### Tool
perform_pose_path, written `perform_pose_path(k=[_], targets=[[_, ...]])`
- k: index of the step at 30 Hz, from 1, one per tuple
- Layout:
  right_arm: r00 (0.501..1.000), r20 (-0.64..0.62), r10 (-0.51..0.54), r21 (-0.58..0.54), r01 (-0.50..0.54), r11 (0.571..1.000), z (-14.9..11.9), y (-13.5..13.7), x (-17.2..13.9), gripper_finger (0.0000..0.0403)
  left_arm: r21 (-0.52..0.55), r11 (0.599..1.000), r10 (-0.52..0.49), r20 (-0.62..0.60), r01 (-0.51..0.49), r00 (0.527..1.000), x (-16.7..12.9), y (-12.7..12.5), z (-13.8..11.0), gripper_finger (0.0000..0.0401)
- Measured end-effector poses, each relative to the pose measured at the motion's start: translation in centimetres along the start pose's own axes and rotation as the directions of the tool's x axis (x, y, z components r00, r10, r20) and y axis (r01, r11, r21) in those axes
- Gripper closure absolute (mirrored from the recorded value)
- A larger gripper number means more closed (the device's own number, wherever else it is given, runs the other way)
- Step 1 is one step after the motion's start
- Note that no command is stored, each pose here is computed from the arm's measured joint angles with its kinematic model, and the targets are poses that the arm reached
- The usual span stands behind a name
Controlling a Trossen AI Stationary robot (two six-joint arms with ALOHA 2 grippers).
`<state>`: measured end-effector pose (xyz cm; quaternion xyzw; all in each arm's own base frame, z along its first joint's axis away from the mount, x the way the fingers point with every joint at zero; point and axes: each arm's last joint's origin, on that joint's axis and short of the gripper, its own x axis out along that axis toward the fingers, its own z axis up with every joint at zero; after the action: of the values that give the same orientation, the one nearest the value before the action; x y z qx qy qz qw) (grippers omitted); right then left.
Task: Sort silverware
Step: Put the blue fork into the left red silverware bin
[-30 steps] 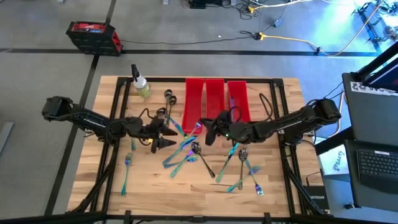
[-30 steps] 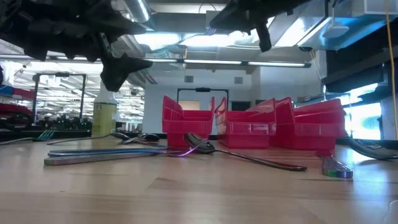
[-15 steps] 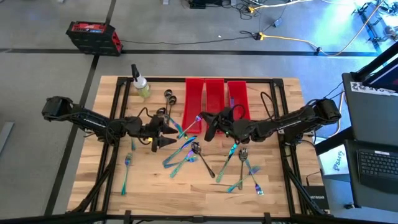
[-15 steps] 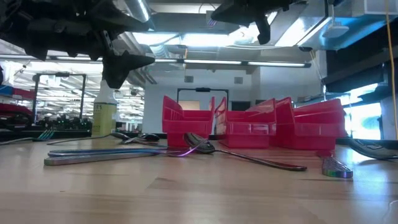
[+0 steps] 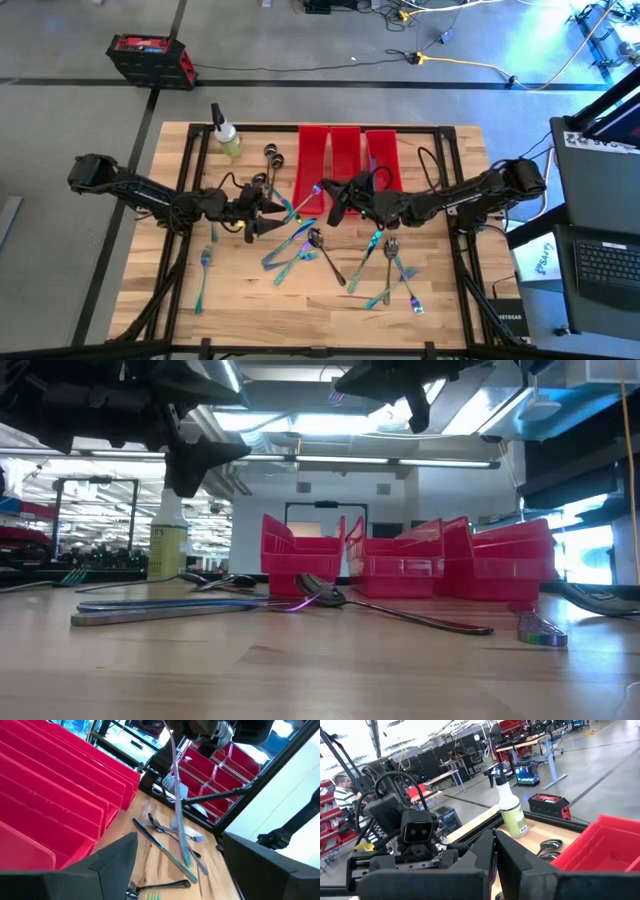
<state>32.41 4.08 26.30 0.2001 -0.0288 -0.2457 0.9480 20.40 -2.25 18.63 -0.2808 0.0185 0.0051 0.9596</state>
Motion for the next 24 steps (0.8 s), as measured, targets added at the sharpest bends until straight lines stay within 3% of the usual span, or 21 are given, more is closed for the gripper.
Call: perform_pose_path(k=[7, 12, 24], targets=[[1.000, -0.002, 0.019, 0.001, -0.019, 1.000, -0.1, -0.1, 0.3, 0.0403, 0.009, 1.000, 0.004, -0.004, -0.004, 1.000, 0.0, 0.0, -0.1, 0.0121], [0.996, -0.012, 0.090, 0.001, -0.090, 0.996, -1.2, -0.1, 1.2, 0.0403, 0.029, 0.999, 0.020, 0.009, -0.020, 1.000, 0.0, 0.1, 0.0, 0.0121], [0.995, 0.028, 0.096, -0.060, -0.094, 0.994, -1.4, -0.1, 1.8, 0.0403, 0.039, 0.999, 0.026, 0.013, -0.027, 1.000, 0.0, 0.1, 0.0, 0.0121]])
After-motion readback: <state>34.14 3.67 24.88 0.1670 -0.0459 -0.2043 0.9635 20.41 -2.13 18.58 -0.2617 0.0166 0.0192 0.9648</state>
